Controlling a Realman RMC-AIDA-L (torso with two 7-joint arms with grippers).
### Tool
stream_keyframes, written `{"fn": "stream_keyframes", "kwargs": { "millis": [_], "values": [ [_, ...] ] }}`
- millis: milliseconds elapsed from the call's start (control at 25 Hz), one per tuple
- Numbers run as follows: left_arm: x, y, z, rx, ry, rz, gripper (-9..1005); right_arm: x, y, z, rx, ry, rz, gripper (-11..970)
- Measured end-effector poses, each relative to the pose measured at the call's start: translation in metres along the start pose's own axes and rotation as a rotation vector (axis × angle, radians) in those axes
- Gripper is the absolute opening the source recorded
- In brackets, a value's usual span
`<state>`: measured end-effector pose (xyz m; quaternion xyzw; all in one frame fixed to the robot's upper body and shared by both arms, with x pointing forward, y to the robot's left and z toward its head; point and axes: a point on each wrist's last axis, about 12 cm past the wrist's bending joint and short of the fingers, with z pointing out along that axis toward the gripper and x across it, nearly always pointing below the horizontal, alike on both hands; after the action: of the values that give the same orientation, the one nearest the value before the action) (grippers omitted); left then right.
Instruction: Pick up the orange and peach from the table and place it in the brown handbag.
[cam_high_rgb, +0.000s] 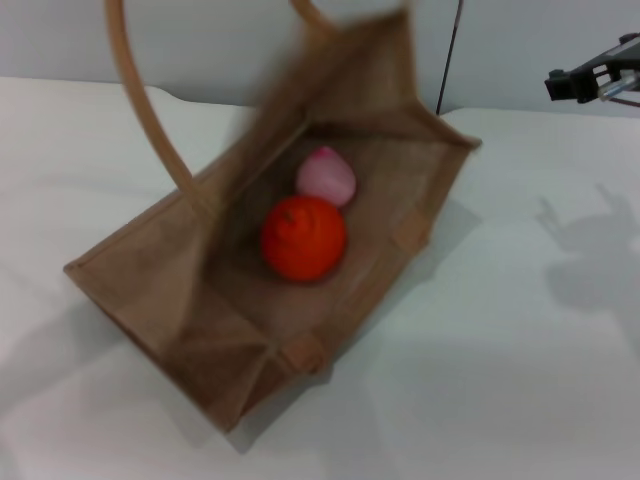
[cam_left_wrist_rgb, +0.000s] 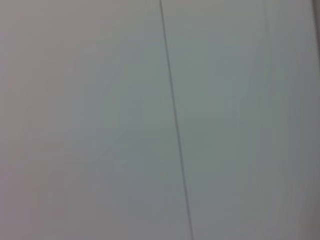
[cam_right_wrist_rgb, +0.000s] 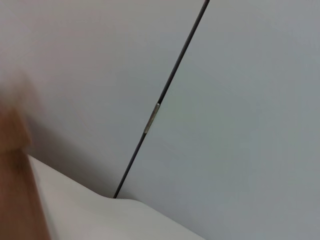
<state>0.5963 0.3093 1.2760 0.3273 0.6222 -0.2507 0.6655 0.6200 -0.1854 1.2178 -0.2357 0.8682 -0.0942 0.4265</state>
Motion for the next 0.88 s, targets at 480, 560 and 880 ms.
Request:
{"fn": "stream_keyframes", "kwargs": {
  "millis": [480, 560, 880],
  "values": [
    [0.0, 0.003, -0.014, -0.014, -0.086, -0.039, 691, -0.005, 0.004, 0.004, -0.006, -0.021, -0.014, 833],
    [0.02, 0.01, -0.024, -0.088, -0.108, -0.069, 750, -0.005, 0.004, 0.004, -0.009, -0.046, 0.005, 833],
    [0.079, 0.013, -0.031, -0.226, -0.138, -0.071, 878, 0.004, 0.009, 0.012, -0.043, -0.326, 0.109, 833]
  ]
}}
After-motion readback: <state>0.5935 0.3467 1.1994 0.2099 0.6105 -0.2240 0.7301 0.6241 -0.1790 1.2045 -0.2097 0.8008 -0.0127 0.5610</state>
